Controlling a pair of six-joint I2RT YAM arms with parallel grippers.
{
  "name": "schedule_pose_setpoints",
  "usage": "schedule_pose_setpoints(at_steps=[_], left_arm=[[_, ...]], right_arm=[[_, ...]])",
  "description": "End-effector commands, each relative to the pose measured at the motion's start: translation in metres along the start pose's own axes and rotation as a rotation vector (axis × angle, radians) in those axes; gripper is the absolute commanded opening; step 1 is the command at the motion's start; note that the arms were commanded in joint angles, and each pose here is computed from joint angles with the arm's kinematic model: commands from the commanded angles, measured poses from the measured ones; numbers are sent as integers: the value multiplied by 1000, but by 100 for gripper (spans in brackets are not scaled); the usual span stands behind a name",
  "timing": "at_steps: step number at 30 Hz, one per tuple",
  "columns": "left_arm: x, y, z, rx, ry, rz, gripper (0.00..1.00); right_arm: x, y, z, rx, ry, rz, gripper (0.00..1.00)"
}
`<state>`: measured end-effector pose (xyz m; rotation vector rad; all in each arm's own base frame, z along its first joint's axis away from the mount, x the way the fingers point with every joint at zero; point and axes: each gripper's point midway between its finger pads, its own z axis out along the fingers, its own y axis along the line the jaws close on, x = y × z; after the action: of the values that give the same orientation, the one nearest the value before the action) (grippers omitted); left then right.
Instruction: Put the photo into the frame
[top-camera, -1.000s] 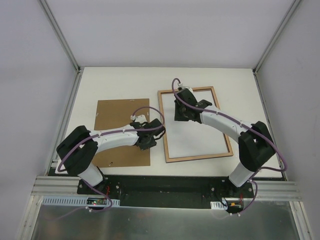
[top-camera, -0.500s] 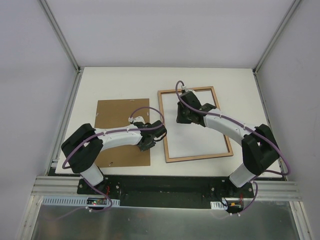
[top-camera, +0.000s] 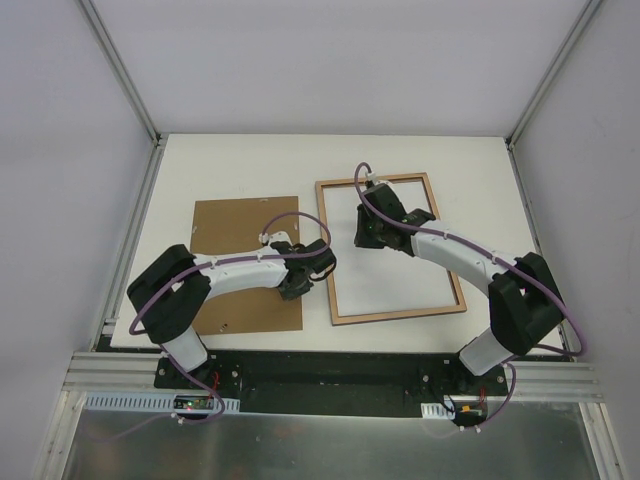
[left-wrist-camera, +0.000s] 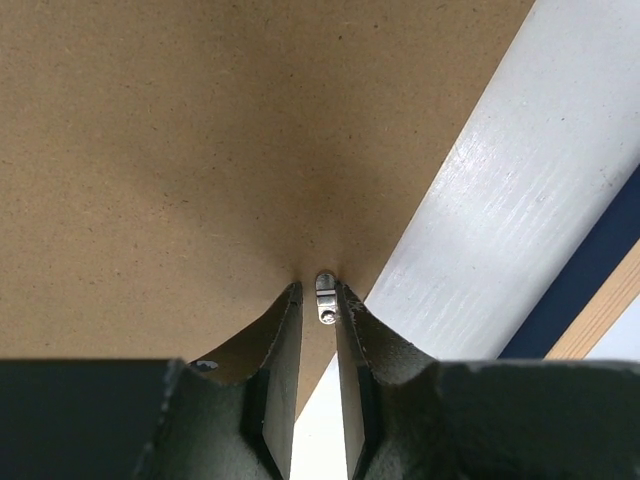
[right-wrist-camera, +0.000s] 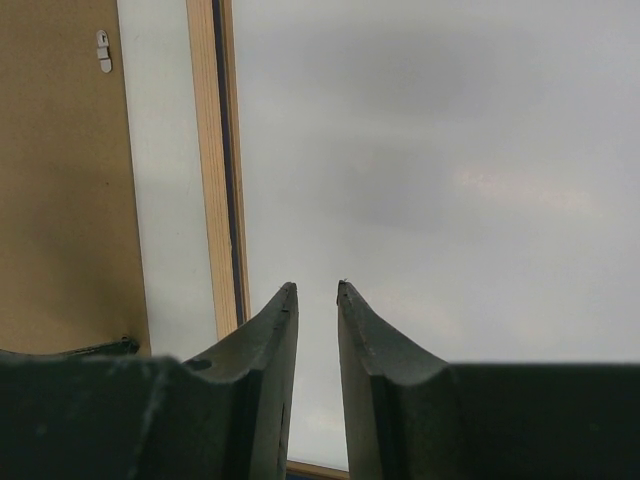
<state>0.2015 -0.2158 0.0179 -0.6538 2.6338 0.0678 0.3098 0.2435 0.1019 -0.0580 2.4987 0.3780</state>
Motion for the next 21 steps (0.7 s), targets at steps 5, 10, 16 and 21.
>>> schedule_pose_setpoints(at_steps=[5, 10, 16, 21], left_arm=[[6, -7, 0, -8, 19, -4, 14], [6, -10, 0, -6, 23, 0, 7], [3, -7, -2, -3, 15, -1, 0], [-2, -13, -10, 31, 6, 20, 0]], right_arm=[[-15, 6, -14, -35, -61, 20, 25], [-12, 3, -14, -32, -58, 20, 25], [-11, 2, -15, -32, -59, 23, 25], [-7, 2, -14, -42, -52, 30, 25]])
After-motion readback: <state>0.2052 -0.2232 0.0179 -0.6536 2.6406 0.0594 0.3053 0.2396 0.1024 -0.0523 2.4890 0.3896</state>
